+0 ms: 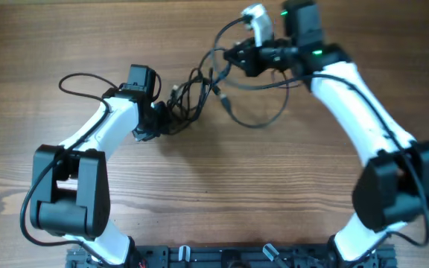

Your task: Untangle cables

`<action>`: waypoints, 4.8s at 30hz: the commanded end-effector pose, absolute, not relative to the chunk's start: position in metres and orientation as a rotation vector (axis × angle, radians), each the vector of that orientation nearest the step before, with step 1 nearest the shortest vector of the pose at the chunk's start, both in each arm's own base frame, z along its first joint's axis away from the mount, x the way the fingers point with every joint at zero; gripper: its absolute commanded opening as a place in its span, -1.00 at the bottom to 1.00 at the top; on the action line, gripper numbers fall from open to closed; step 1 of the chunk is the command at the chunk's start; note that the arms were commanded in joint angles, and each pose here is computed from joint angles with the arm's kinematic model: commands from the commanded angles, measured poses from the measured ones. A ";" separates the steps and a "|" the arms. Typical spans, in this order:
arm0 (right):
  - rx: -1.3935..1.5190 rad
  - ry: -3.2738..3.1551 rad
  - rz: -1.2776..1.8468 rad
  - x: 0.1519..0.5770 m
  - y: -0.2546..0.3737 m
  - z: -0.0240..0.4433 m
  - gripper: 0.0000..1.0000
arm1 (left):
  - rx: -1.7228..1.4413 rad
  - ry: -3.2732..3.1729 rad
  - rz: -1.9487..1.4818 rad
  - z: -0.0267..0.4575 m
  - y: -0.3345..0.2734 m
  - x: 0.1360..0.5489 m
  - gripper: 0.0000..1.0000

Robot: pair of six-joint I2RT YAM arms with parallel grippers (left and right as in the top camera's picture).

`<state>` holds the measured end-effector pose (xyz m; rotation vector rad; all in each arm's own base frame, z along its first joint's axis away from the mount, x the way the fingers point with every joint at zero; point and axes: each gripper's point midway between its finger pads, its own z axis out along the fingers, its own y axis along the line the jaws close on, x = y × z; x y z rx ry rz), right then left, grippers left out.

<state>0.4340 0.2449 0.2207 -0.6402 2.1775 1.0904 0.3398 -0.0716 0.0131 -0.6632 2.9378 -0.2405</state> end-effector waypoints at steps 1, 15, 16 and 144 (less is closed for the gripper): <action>-0.539 2.068 1.310 0.425 0.203 0.284 -0.91 | -0.813 3.015 0.050 -0.033 -0.036 0.312 -0.82; 0.266 2.216 1.160 0.438 -0.027 0.248 -0.91 | -1.033 3.072 0.120 -0.048 0.006 0.289 -0.92; 0.355 2.312 1.024 0.435 -0.040 0.227 -0.91 | -0.993 3.100 0.062 -0.048 0.000 0.289 -0.92; -0.725 2.324 1.636 0.350 0.236 0.174 0.99 | -0.793 2.453 -1.923 0.177 -0.125 0.356 -0.92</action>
